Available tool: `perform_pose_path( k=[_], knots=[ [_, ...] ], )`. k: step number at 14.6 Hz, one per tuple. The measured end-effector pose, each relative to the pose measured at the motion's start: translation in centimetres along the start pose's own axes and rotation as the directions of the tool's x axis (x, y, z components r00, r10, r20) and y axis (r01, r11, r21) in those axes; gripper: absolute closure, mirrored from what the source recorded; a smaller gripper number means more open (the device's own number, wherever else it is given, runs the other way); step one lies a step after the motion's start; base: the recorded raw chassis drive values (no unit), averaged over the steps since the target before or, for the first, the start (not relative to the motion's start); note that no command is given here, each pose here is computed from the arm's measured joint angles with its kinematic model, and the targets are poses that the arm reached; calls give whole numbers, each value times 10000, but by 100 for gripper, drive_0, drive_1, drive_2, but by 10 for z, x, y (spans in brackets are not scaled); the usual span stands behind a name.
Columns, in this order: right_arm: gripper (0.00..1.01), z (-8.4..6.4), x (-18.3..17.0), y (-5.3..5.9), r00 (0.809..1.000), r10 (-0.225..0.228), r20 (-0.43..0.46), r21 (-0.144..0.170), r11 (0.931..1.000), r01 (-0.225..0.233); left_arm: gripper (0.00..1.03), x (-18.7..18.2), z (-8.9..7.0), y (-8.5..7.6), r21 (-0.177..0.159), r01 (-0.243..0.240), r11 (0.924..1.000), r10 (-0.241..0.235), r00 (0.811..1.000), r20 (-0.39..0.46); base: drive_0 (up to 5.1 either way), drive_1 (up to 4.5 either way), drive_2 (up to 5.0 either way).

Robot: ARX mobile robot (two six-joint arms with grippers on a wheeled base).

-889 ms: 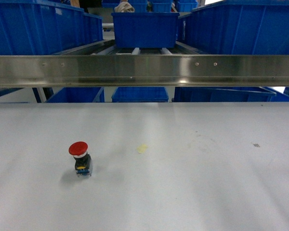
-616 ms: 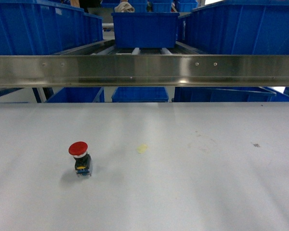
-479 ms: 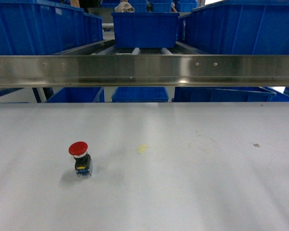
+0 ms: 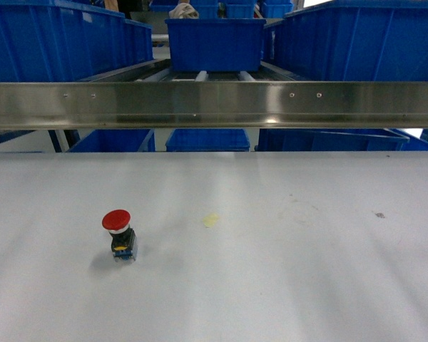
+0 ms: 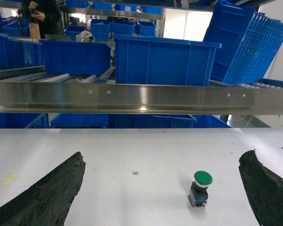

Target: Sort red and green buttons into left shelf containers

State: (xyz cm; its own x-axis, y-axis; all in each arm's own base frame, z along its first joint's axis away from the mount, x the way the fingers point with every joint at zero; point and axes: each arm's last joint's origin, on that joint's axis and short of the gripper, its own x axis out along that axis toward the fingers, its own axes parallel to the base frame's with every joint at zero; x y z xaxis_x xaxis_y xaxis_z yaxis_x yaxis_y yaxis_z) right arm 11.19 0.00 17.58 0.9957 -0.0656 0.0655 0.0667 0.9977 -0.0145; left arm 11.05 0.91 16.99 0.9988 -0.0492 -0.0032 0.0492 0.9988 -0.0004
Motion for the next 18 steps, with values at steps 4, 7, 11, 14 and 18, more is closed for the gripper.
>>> perform_pose_path(
  k=[4, 7, 11, 14, 18],
  knots=[
    [3, -11, 37, -11, 9944, -986, -391, -640, 9933, 960, 5, 42, 1, 3, -131, 941, 9955, -947, 9943, -487, 0, 0, 0],
    [3, -14, 75, -18, 9908, -1262, -495, -703, 9900, 1225, 5, 77, -9, -9, -423, 1743, 9838, -1788, 9714, -1562, 0, 0, 0],
    [3, -39, 115, -19, 9638, -975, -2482, -601, 9946, 851, 5, 109, -6, -23, -359, 2372, 9708, -2397, 9539, -1808, 0, 0, 0],
    [3, -51, 130, -25, 9584, -1338, -2523, -574, 9907, 1232, 5, 109, -6, -22, -359, 2338, 9716, -2364, 9546, -1812, 0, 0, 0],
    [3, -63, 160, -33, 9467, -1938, -2572, -756, 9807, 1802, 5, 109, -6, -22, -361, 2338, 9716, -2364, 9545, -1819, 0, 0, 0]
  ],
)
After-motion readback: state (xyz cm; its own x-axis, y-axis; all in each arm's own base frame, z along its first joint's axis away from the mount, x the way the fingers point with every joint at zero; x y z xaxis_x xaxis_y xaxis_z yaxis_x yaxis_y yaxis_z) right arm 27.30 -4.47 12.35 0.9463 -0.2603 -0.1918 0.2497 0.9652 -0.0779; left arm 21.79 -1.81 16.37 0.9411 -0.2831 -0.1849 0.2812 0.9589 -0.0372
